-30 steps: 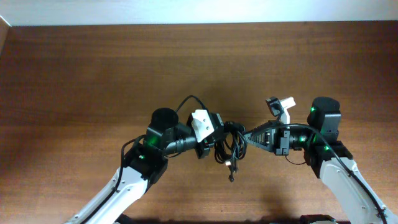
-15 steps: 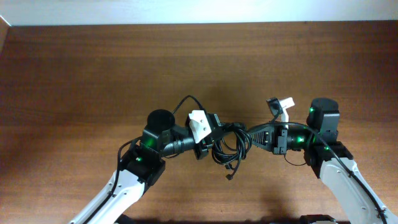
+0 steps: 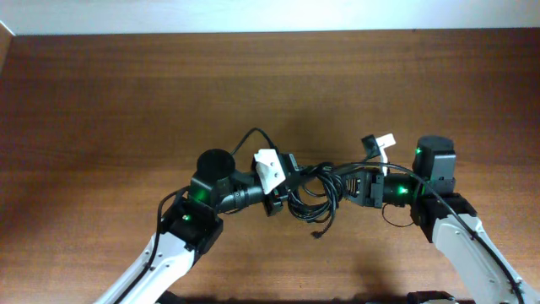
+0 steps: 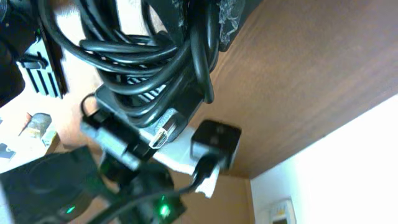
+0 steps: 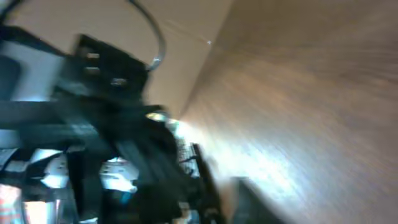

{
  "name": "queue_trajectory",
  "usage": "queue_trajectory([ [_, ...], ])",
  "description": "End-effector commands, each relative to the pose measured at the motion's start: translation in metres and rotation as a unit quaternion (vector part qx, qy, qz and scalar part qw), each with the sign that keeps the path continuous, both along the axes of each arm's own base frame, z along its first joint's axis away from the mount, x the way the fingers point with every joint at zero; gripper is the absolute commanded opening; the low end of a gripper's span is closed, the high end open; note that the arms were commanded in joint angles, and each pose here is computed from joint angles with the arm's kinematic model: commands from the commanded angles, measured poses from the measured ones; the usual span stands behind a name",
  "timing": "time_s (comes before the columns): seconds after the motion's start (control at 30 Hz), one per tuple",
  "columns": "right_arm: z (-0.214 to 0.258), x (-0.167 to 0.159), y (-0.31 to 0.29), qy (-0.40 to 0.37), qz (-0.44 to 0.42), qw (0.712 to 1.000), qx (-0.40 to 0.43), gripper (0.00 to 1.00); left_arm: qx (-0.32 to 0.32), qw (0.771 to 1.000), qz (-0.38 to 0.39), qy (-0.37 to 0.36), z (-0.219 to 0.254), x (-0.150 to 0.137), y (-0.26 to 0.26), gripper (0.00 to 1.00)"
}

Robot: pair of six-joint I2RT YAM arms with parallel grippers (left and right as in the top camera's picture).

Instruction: Untangle cables

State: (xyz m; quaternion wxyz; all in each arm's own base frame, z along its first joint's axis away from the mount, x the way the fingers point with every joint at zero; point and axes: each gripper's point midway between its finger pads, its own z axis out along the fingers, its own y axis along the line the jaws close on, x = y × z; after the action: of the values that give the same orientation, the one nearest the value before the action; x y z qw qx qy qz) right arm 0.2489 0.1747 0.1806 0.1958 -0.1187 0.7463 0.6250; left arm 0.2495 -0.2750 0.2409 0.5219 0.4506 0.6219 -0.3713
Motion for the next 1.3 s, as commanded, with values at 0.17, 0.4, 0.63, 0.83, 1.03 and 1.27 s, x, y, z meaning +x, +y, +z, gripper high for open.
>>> queue_trajectory([
  [0.17, 0.002, -0.002, 0.002, 0.000, 0.013, 1.000, 0.016, 0.68, 0.036, 0.997, -0.057, -0.048, 0.007, -0.023, 0.001, 0.00],
  [0.4, 0.030, -0.014, 0.004, -0.022, 0.064, 0.996, 0.057, 0.68, 0.126, 0.991, -0.017, -0.032, -0.034, -0.015, 0.017, 0.00],
  [0.63, 0.039, -0.018, 0.004, -0.060, 0.081, 0.993, 0.063, 0.68, 0.141, 0.989, -0.025, -0.028, -0.042, -0.019, 0.019, 0.00],
  [0.83, 0.041, -0.018, 0.005, -0.047, 0.083, 0.993, 0.065, 0.68, 0.166, 0.986, -0.027, -0.017, -0.055, -0.022, 0.024, 0.00],
  [1.03, 0.041, -0.019, 0.005, -0.023, 0.082, 0.994, 0.067, 0.79, 0.176, 0.983, -0.042, -0.030, -0.063, -0.026, 0.005, 0.00],
  [1.27, 0.042, -0.022, 0.009, -0.031, 0.092, 0.993, 0.066, 0.73, 0.137, 0.990, 0.037, 0.004, -0.056, 0.001, -0.010, 0.00],
])
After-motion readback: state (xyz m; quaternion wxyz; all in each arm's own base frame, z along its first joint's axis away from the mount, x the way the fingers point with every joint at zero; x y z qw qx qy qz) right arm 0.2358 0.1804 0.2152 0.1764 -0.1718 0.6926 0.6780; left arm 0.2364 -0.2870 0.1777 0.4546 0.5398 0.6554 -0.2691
